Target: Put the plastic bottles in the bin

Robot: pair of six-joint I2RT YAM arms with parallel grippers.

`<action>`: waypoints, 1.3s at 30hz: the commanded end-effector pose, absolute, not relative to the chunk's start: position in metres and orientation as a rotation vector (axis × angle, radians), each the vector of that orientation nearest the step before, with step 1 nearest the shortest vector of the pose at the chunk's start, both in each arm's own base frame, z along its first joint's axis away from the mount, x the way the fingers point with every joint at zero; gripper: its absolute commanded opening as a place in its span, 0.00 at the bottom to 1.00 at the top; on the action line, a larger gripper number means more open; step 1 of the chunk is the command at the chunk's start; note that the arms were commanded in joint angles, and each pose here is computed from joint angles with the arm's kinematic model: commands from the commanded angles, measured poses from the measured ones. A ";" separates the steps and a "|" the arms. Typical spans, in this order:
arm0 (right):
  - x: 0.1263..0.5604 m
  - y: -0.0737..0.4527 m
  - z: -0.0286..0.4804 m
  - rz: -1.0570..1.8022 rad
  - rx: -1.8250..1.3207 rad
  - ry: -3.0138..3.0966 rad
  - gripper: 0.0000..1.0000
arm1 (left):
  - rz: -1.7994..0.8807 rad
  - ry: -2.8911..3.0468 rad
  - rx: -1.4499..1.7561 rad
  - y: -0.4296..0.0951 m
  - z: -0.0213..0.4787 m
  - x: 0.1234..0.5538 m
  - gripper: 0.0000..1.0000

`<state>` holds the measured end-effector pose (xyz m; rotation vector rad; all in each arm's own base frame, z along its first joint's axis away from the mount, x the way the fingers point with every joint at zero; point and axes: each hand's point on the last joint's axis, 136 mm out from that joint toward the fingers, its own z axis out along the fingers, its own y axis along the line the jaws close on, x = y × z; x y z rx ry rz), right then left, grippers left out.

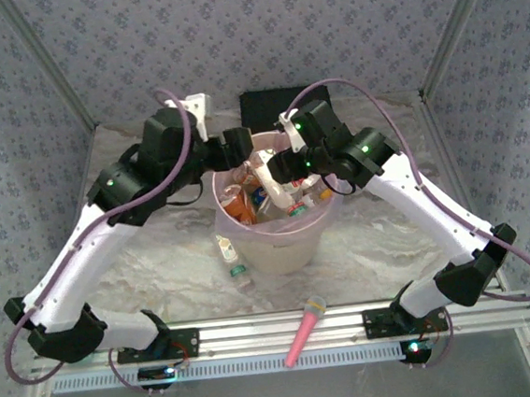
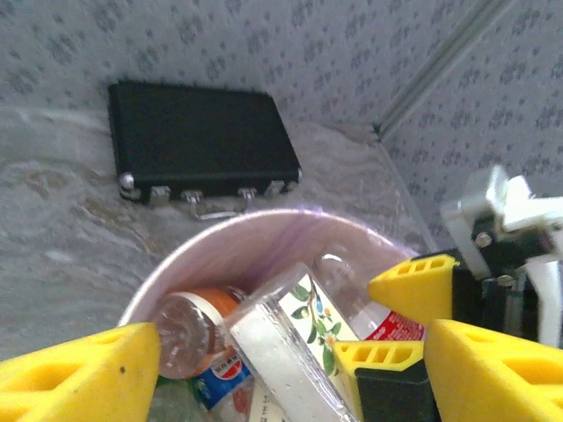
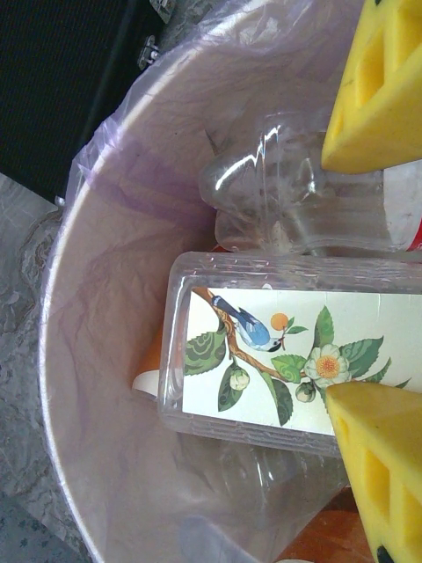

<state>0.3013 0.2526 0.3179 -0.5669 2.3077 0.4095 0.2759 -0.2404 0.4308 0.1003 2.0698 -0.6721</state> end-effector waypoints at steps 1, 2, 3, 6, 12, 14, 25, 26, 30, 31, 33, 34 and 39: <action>0.304 0.245 0.302 0.349 -0.575 2.370 0.65 | -0.510 2.065 0.051 -0.189 0.437 0.267 0.81; 0.304 0.245 0.302 0.349 -0.577 2.369 0.65 | -0.486 2.074 0.016 -0.175 0.433 0.267 0.81; 0.303 0.245 0.304 0.351 -0.579 2.367 0.66 | -0.469 2.086 -0.029 -0.159 0.426 0.266 0.81; 0.304 0.246 0.306 0.359 -0.582 2.360 0.66 | -0.481 2.137 -0.193 -0.119 0.392 0.263 0.81; 0.304 0.243 0.303 0.337 -0.577 2.374 0.66 | -0.584 2.280 -0.425 -0.096 0.306 0.250 0.82; 0.303 0.242 0.302 0.333 -0.571 2.380 0.66 | -0.658 2.328 -0.474 -0.104 0.276 0.246 0.86; 0.304 0.241 0.300 0.334 -0.567 2.386 0.66 | -1.009 2.421 -0.743 -0.141 0.151 0.236 0.91; 0.304 0.241 0.299 0.331 -0.567 2.388 0.66 | -1.021 2.417 -0.757 -0.143 0.147 0.237 0.91; 0.303 0.239 0.298 0.322 -0.566 2.394 0.66 | -1.008 2.461 -0.761 -0.153 0.125 0.235 0.90; 0.303 0.239 0.298 0.322 -0.566 2.393 0.66 | -1.006 2.475 -0.757 -0.157 0.120 0.236 0.90; 0.303 0.239 0.298 0.323 -0.564 2.393 0.66 | -1.004 2.489 -0.747 -0.162 0.115 0.239 0.91; 0.303 0.240 0.297 0.328 -0.565 2.394 0.66 | -0.997 2.496 -0.749 -0.163 0.112 0.240 0.91; 0.302 0.238 0.296 0.316 -0.566 2.400 0.66 | -0.895 2.553 -0.775 -0.159 0.101 0.244 0.93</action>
